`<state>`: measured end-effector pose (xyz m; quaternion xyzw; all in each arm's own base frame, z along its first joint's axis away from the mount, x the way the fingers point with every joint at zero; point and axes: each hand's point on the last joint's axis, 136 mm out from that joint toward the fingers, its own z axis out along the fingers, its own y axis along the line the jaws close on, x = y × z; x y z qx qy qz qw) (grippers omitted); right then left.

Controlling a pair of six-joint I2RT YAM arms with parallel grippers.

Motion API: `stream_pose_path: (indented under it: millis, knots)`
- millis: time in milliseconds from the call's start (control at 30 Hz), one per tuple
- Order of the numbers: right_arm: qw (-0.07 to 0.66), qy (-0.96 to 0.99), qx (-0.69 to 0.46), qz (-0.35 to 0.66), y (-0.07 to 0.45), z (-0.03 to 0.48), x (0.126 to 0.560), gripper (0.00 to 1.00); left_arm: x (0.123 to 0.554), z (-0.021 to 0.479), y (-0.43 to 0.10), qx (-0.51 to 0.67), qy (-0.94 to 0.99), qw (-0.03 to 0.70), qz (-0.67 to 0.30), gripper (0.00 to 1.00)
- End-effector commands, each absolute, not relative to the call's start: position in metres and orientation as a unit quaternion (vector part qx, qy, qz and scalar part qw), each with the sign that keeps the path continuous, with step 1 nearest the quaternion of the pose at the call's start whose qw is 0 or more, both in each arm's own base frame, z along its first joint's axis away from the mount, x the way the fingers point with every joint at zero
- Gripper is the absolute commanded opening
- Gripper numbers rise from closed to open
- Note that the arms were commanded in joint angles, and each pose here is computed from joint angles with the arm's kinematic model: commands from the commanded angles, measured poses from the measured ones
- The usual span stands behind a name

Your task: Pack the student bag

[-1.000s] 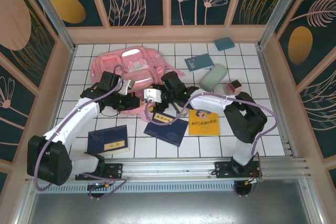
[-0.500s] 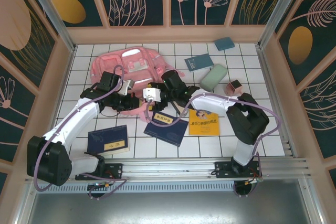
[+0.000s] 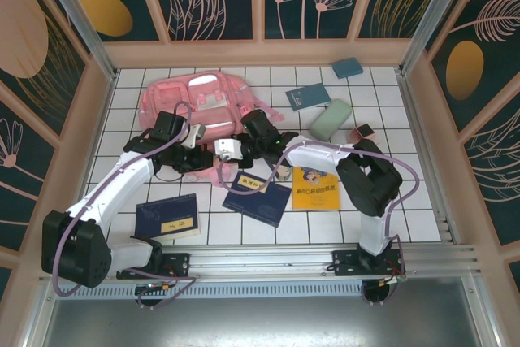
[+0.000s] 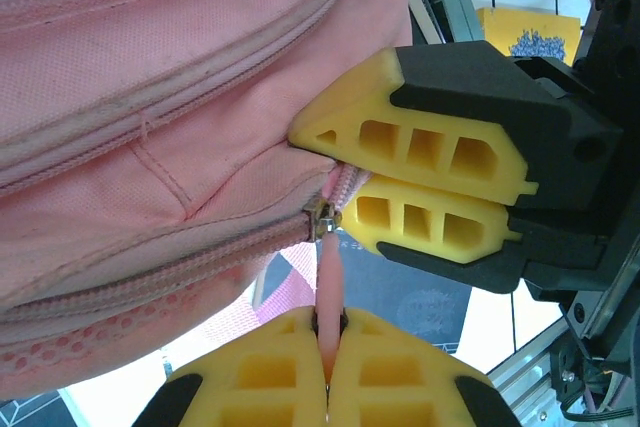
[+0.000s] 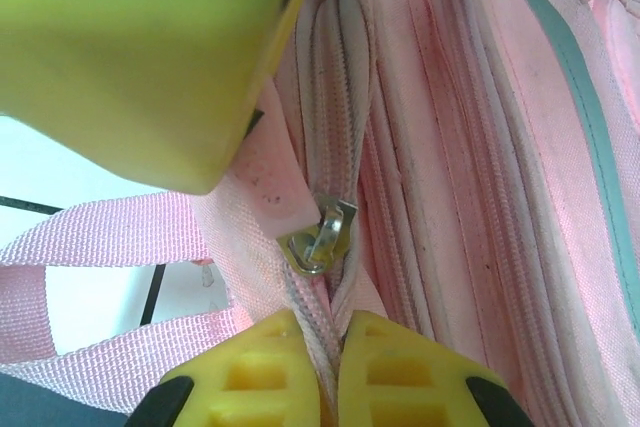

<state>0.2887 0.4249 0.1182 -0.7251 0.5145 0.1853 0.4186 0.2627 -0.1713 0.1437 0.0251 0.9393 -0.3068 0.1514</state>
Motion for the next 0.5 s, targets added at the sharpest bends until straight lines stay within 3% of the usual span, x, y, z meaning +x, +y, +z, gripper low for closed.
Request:
stream_pose_path:
  millis: [0,200,333,467]
  knots:
    - [0.441,0.529,-0.709,0.148,0.397,0.134,0.312,0.0,0.261,0.157,-0.175,0.039,0.936,0.156,-0.314,0.0]
    - [0.439,0.517,-0.721,0.144,0.387,0.142,0.309,0.0,0.266,0.166,-0.179,0.038,0.928,0.166,-0.333,0.01]
    - [0.433,0.512,-0.72,0.181,0.398,0.151,0.299,0.0,0.268,0.186,-0.2,0.045,0.896,0.173,-0.407,0.33]
    - [0.428,0.515,-0.717,0.193,0.402,0.151,0.295,0.0,0.27,0.192,-0.205,0.033,0.879,0.191,-0.436,0.5]
